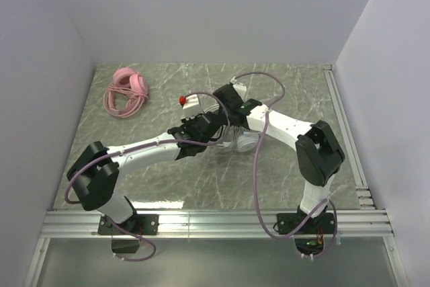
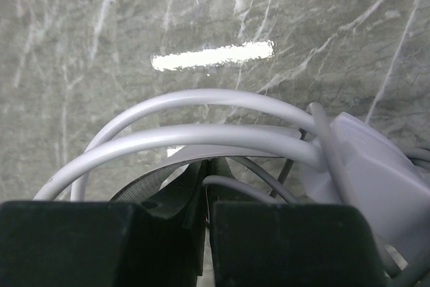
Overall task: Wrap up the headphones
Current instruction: Wrap the headphone cable with the right arm
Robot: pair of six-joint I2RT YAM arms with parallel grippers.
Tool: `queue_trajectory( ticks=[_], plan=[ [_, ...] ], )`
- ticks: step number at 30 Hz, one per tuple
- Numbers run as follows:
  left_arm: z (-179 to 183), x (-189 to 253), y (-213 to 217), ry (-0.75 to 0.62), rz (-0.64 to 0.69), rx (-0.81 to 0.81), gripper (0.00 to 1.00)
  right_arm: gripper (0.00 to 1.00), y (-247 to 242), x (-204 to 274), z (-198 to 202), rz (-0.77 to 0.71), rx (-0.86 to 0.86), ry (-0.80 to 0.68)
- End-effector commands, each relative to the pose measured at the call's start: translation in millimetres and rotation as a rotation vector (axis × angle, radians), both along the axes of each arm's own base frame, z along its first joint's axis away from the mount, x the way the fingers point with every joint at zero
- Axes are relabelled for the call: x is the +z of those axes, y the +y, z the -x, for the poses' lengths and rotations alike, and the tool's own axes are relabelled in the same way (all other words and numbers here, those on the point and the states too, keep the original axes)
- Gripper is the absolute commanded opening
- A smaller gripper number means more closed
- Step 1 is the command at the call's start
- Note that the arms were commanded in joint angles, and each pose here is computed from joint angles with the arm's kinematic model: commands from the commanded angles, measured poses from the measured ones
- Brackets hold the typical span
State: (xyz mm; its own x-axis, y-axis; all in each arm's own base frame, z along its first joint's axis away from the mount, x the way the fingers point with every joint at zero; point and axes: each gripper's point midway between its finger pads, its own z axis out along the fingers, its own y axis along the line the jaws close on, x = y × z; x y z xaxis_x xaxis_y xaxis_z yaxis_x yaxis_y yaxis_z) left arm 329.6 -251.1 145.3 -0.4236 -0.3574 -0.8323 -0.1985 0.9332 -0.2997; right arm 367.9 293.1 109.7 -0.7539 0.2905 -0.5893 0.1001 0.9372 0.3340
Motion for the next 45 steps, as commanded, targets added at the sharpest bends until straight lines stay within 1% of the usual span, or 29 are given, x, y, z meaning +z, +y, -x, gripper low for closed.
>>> queue_trajectory(
  ticks=[1, 5, 6, 11, 12, 15, 17, 21, 22, 23, 38, 40, 42, 43, 45],
  plan=[
    [-21, 47, -33, -0.098, 0.243, 0.019, 0.0, 0.0, 8, -13, 6, 0.015, 0.055, 0.025],
    [-23, 43, -35, -0.095, 0.245, 0.022, 0.0, 0.01, 11, -9, 7, 0.01, 0.073, 0.027],
    [-23, 43, -35, -0.093, 0.245, 0.023, 0.0, 0.04, 11, -6, 5, 0.008, 0.069, 0.022],
    [-27, 36, -35, -0.061, 0.229, 0.035, 0.0, 0.08, 8, -1, 2, 0.028, 0.064, 0.009],
    [-29, 35, -35, -0.056, 0.231, 0.042, 0.0, 0.11, 7, 0, 1, 0.031, 0.062, 0.006],
    [-30, 31, -35, -0.043, 0.22, 0.052, 0.0, 0.14, 7, -1, 0, 0.033, 0.067, 0.01],
    [-31, 28, -35, -0.035, 0.214, 0.056, 0.0, 0.2, 8, -1, 0, 0.032, 0.067, 0.01],
    [-33, 25, -35, -0.031, 0.218, 0.058, 0.0, 0.21, 7, 6, -2, 0.02, 0.07, -0.007],
    [-33, 24, -35, -0.029, 0.219, 0.055, 0.0, 0.22, 7, 8, -1, 0.02, 0.071, -0.009],
    [-34, 23, -34, -0.028, 0.215, 0.059, 0.0, 0.25, 7, 11, -2, 0.016, 0.074, -0.013],
    [-46, 14, -26, -0.013, 0.207, 0.083, 0.0, 0.26, -1, 47, -1, -0.03, 0.072, -0.057],
    [-49, 11, -26, -0.005, 0.2, 0.086, 0.0, 0.26, 3, 49, 1, -0.045, 0.092, -0.049],
    [-51, 13, -26, -0.01, 0.201, 0.088, 0.0, 0.29, 5, 51, 0, -0.058, 0.105, -0.042],
    [-53, 14, -25, -0.013, 0.199, 0.092, 0.0, 0.32, 4, 46, 0, -0.051, 0.106, -0.025],
    [-53, 18, -26, -0.025, 0.207, 0.086, 0.0, 0.32, 6, 43, -1, -0.053, 0.11, -0.014]
  ],
)
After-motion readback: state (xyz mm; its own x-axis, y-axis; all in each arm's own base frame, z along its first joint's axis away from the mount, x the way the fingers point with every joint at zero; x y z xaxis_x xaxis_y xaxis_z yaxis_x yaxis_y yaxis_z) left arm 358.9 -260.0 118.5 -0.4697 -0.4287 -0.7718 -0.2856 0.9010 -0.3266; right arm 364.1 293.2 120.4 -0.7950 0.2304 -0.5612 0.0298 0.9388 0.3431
